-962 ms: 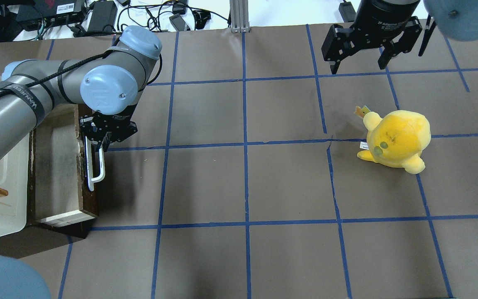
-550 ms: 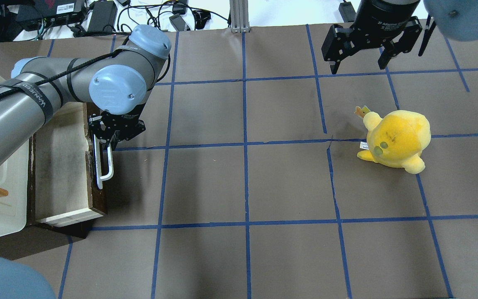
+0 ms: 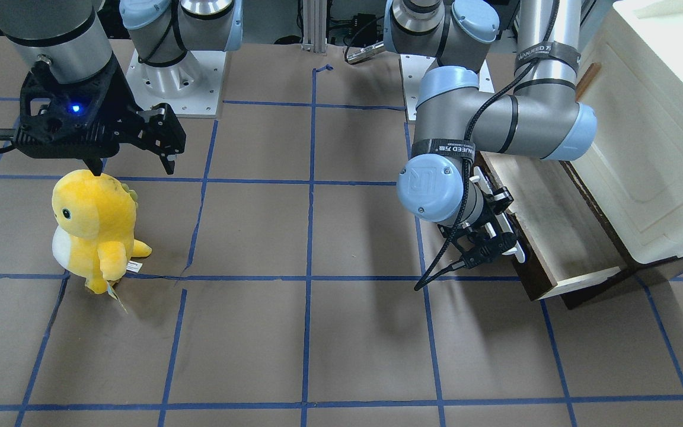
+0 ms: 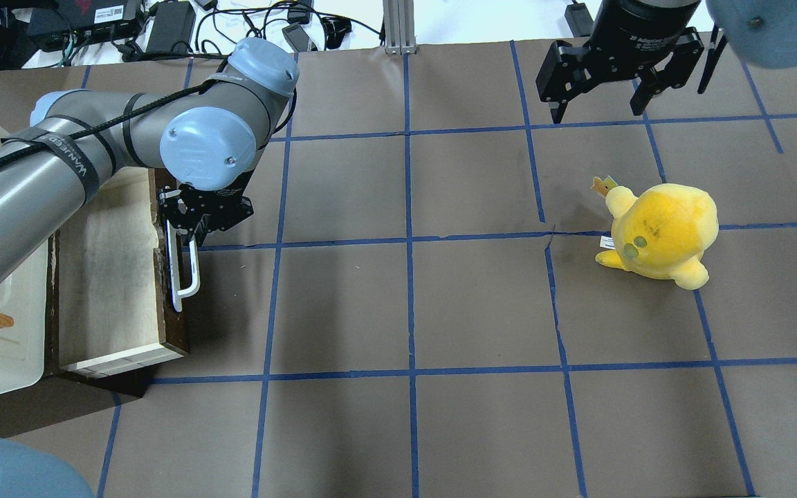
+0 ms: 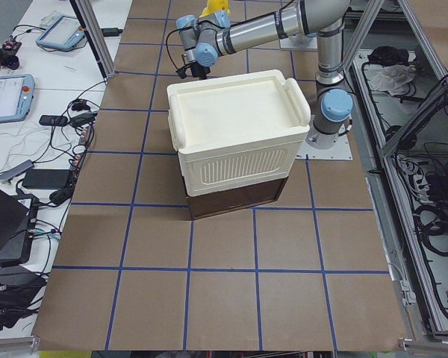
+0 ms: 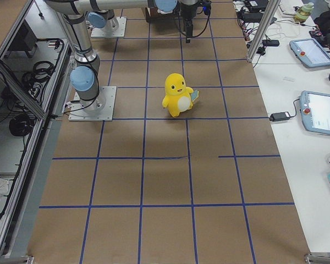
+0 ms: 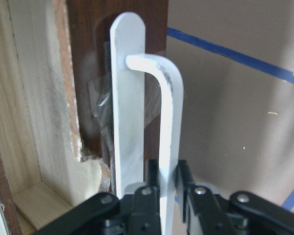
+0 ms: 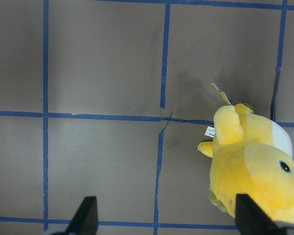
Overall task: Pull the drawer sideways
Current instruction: 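Pull the handle with the left gripper, sliding the drawer out of the cabinet, then open the left gripper and release the drawer handle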
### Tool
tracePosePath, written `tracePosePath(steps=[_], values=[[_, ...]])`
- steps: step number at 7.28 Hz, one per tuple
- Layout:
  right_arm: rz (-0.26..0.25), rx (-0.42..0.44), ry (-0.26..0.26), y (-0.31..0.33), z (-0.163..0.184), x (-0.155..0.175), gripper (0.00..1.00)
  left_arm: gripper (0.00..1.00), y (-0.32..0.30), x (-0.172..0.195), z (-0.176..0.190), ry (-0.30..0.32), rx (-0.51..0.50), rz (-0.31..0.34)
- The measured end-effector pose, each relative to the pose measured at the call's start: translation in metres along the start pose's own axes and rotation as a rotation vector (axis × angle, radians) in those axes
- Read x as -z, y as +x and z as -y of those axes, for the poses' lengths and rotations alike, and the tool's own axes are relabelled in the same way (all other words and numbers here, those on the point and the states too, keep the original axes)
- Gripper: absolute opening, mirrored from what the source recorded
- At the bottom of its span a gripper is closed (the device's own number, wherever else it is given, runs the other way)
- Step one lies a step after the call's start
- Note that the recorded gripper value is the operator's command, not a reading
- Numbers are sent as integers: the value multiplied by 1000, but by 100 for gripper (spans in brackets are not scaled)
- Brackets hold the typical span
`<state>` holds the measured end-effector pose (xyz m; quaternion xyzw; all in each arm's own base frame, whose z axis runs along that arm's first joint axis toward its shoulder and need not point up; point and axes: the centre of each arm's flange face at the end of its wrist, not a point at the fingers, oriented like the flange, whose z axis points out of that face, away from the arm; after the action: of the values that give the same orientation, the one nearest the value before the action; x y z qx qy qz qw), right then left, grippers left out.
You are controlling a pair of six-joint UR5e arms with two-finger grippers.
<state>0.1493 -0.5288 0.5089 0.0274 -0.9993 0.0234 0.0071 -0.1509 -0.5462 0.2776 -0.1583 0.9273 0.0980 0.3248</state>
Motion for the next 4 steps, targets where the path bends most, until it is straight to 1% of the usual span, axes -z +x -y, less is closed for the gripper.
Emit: tracePosePath(steps=[1,2,4], values=[[0,0,0,0,0,0,100,24,0,0,0,1,-2,0],[1,0,0,0,0,0,100,99,0,0,0,1,-5,0],[1,0,0,0,0,0,100,100,1,1,-1,-4,-4,-10]])
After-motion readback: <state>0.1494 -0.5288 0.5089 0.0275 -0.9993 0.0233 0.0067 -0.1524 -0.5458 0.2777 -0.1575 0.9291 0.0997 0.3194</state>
